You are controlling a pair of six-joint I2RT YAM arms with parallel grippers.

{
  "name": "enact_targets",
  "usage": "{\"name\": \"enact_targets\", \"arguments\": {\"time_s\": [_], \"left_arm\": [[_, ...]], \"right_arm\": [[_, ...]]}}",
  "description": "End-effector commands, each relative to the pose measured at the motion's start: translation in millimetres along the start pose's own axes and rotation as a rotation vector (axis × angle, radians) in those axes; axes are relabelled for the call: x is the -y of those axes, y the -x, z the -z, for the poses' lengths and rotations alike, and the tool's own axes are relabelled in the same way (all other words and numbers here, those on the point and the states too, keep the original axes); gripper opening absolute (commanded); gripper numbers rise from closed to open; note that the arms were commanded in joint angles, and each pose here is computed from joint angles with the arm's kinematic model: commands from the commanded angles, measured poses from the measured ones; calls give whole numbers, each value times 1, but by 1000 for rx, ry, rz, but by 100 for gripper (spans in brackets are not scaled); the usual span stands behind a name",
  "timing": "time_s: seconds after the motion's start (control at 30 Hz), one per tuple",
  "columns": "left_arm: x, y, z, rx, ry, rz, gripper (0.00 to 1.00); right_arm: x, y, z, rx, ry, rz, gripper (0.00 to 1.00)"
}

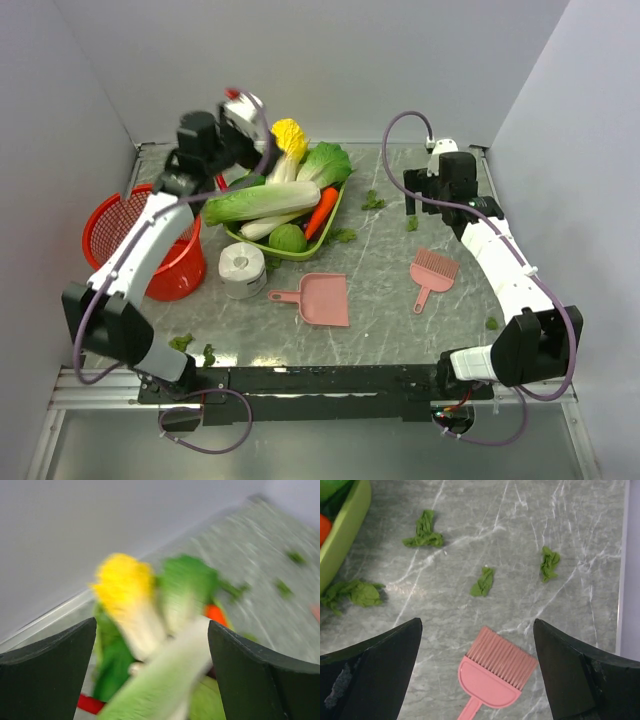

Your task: Sweep away the paper scraps from the table

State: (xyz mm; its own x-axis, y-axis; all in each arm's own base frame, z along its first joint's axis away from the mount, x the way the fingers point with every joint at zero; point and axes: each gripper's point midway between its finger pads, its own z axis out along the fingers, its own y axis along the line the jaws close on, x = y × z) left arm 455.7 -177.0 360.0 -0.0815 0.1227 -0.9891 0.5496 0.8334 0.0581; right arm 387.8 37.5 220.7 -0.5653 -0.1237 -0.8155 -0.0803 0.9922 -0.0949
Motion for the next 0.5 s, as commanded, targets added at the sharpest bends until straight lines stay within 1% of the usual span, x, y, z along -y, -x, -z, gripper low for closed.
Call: {"name": "enact_targets", "arguments": {"time_s": [0.0,0.03,0.07,0.1,0.17,0.2,0.23,0.27,0.33,0.4,0.43,0.47], "left_arm": [[90,-23,34,-50,-284,-170,96],[101,-39,39,-92,-329,-181,97],[116,-44,43,-106,-381,-181,96],[121,-50,45,-124,-404,-174,96],[136,-81,54,-236,-485,-167,98],[140,-92,56,-275,-522,-210,97],[149,-99,60,-323,-560,-219,97],[155,-123,69,-420,-610,-197,97],[158,-141,76,-470,-647,-208,96],[157,-147,81,-461,-657,-249,96],[158,-159,85,-479,-665,-264,96],[158,-162,89,-477,-672,-288,96]], "right_arm": [[-1,4,15,35,27,37,100],[-2,5,16,35,43,84,100],[-5,3,18,30,66,115,100],[-13,-3,20,22,130,179,100],[-21,-13,23,4,189,232,100],[-27,-16,26,2,231,255,100],[-31,-20,28,-6,258,265,100],[-34,-24,31,-15,284,276,100],[-46,-42,37,-54,371,314,100],[-50,-63,41,-104,415,342,100],[-52,-70,41,-117,429,347,99],[-53,-74,42,-122,434,352,98]]}}
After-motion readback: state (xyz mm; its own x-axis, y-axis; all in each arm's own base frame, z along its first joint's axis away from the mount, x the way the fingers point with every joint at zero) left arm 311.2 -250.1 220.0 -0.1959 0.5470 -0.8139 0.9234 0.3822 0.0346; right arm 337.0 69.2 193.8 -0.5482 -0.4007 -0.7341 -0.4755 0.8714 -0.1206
